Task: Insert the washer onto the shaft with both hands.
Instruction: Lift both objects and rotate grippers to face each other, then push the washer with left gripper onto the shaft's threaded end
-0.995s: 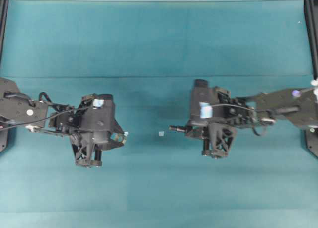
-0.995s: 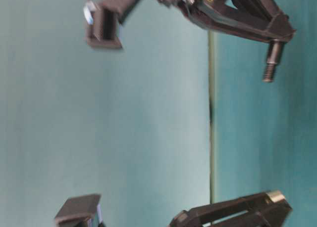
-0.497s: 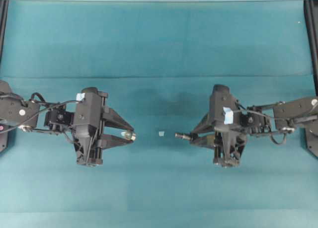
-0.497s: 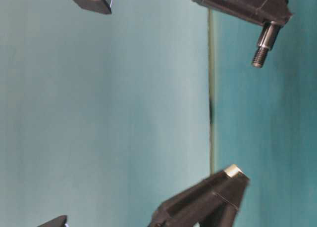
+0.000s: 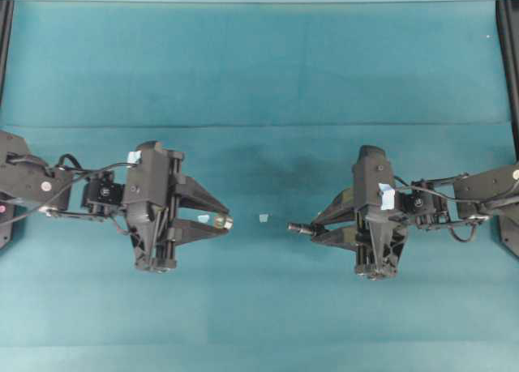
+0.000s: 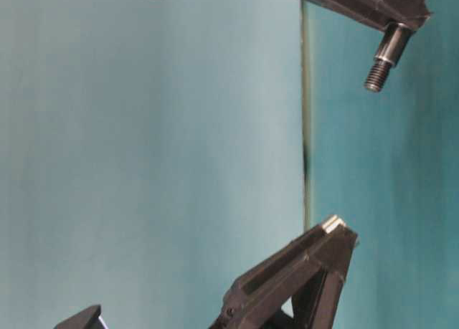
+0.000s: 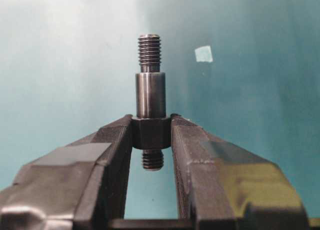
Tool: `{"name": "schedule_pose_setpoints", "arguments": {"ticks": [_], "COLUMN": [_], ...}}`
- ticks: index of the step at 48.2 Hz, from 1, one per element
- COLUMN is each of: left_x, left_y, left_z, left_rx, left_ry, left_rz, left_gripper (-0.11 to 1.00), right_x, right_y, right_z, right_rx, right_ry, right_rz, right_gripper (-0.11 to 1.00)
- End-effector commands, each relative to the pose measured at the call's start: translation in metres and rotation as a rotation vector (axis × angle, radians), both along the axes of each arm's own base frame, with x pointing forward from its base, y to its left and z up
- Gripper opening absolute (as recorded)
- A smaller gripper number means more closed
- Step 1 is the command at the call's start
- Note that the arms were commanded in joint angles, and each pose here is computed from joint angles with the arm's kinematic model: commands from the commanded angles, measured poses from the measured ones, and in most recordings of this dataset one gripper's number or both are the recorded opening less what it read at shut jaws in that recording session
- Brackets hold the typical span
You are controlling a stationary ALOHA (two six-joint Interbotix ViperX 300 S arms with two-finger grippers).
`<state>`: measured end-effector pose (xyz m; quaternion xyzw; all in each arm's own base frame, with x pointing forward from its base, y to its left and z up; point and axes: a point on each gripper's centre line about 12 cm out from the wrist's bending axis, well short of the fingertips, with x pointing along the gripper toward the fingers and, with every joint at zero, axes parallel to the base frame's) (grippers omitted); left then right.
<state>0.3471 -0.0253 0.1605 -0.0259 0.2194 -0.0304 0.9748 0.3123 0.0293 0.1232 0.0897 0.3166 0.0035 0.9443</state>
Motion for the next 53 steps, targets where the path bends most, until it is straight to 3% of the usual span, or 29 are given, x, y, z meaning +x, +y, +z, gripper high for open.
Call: {"name": "schedule_pose_setpoints", "arguments": {"ticks": [1,53], "left_x": [0.01,0.046], "left_y": [0.0,-0.006], "left_z": [0.009,-0.002], "left_rx": [-0.003,-0.005], "left_ry": [-0.04,-0.049], "left_rz": [0.001,-0.009], "left_gripper": [0.36,0.36], "right_x": [0.003,0.027], "right_y": [0.002,0.007], "right_z": [0.003,-0.003], "right_rx": [0.011,0.01], "right_ry": [-0.025,-0.088], "right_rz": [-0.002,0.006], "right_gripper": [0.0,0.0]}}
